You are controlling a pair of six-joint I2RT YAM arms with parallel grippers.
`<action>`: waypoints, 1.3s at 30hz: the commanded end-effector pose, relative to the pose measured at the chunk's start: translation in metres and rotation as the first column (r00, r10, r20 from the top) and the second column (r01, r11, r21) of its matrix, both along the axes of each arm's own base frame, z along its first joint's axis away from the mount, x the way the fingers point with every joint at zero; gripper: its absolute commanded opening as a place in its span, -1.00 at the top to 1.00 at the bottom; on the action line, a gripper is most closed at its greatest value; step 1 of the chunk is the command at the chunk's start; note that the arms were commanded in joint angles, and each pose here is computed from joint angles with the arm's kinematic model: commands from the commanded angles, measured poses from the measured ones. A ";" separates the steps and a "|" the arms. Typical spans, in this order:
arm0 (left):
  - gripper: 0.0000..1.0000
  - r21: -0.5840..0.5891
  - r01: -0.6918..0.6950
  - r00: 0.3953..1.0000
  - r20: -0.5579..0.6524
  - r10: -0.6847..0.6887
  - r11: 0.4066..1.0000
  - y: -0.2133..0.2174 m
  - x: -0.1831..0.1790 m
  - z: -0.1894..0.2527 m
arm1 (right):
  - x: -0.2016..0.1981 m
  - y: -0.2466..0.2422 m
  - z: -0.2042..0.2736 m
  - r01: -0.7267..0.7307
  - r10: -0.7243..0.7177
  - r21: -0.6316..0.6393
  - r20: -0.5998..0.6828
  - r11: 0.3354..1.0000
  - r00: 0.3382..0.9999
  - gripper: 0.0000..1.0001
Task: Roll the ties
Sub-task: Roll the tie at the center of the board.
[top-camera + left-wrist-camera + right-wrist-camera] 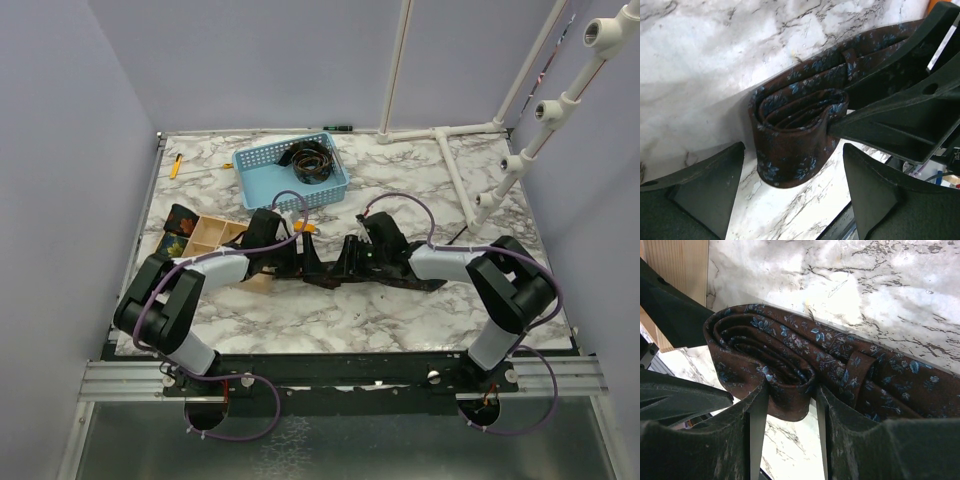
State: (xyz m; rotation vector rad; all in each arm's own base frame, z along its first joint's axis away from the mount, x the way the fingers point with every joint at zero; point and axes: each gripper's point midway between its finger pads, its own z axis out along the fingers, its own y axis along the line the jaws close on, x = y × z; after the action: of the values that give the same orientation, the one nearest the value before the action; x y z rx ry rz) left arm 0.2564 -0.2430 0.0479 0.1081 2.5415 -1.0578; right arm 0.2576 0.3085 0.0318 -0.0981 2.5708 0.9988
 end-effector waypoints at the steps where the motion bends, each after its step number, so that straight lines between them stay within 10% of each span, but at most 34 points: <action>1: -0.61 -0.027 0.053 0.999 -0.006 -0.053 0.998 -0.007 0.003 -0.005 | -0.003 -0.008 -0.021 0.016 -0.017 -0.054 -0.016 0.998 1.000 0.14; 16: 0.31 -0.089 0.112 0.991 -0.064 -0.118 0.990 -0.015 -0.013 -0.015 | -0.003 -0.008 -0.018 0.027 -0.027 -0.032 -0.006 0.999 1.000 0.15; 22: 1.00 -0.078 0.094 0.993 -0.065 -0.099 0.993 -0.011 -0.015 -0.014 | 0.001 -0.009 0.001 0.051 -0.051 -0.005 0.038 0.999 0.998 0.08; 39: 1.00 0.130 0.075 0.993 -0.105 -0.061 0.989 0.023 -0.034 0.003 | 0.005 -0.099 -0.001 0.218 -0.187 -0.244 0.144 0.945 0.972 0.15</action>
State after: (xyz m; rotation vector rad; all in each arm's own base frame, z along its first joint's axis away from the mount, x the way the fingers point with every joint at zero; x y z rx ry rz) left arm 0.2253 -0.2327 0.0419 0.1462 2.6880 -1.0740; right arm 0.2876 0.2308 0.0618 0.0705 2.4201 0.6759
